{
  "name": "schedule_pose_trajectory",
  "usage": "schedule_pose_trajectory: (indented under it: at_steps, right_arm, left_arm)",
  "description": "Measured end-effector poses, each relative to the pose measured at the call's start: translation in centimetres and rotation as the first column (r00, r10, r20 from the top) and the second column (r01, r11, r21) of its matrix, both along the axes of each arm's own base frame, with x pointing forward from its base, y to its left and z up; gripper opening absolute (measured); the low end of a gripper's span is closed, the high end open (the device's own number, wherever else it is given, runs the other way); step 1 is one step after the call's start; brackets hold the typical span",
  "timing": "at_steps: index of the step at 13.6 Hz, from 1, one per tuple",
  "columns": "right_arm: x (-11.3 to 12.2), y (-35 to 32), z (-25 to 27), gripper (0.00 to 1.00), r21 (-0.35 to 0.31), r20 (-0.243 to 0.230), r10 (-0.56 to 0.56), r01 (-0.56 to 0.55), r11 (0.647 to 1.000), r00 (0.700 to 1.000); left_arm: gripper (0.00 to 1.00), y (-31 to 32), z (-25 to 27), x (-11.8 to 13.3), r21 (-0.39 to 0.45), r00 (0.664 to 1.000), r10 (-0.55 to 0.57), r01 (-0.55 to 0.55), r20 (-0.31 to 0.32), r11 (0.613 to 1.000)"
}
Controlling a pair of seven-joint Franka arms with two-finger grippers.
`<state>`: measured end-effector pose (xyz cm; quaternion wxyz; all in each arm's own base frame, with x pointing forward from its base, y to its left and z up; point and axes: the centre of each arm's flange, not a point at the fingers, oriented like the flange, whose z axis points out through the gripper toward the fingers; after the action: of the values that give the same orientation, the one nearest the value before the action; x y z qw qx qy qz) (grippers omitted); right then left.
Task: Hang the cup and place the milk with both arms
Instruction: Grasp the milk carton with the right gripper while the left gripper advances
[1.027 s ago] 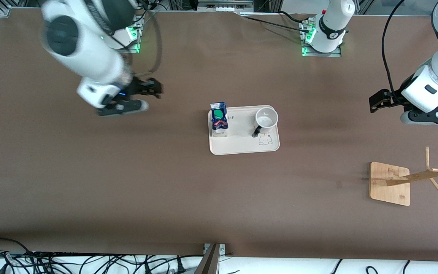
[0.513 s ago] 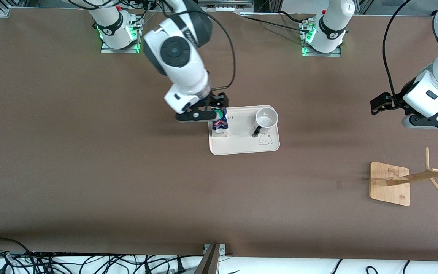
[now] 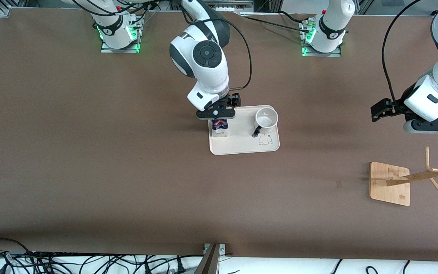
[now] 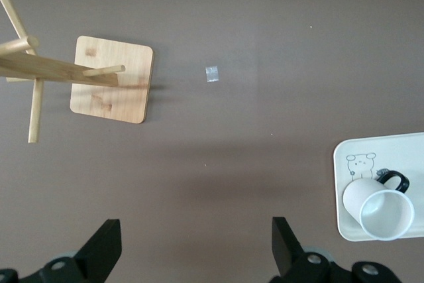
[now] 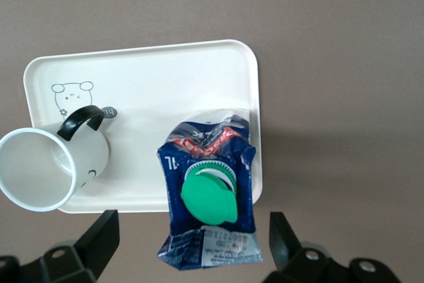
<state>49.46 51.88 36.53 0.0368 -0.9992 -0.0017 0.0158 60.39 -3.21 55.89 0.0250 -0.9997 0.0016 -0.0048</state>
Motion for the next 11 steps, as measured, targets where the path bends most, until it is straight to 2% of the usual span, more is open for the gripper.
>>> schedule_pose_trajectory:
  at_steps: [3,4,5,7,11]
  right_arm:
    - [-0.4,0.0,-1.2,0.96,-0.021,-0.012,0.006,-0.007,1.0,1.0]
    - [-0.7,0.0,-1.7,0.88,-0.029,-0.017,0.012,-0.012,1.0,1.0]
    - [-1.0,0.1,-1.9,0.74,-0.034,-0.02,0.016,-0.017,0.999,1.0]
    - [-1.1,0.2,-2.0,0.54,-0.037,-0.021,0.018,-0.019,0.999,1.0]
    - [-1.0,0.1,-1.9,0.45,-0.035,-0.018,0.017,-0.018,0.999,1.0]
  left_arm:
    - [1.0,0.4,-0.1,0.2,0.0,1.0,0.007,-0.007,0.006,1.0]
    - [1.0,0.4,-0.2,0.2,0.0,1.0,0.007,-0.007,0.005,1.0]
    - [1.0,0.4,-0.3,0.3,-0.001,1.0,0.008,-0.008,0.003,1.0]
    - [1.0,0.1,-1.1,0.5,-0.03,1.0,0.013,-0.013,-0.012,0.999]
    - [1.0,0.8,-2.7,1.2,-0.063,0.999,0.035,-0.037,-0.038,0.997]
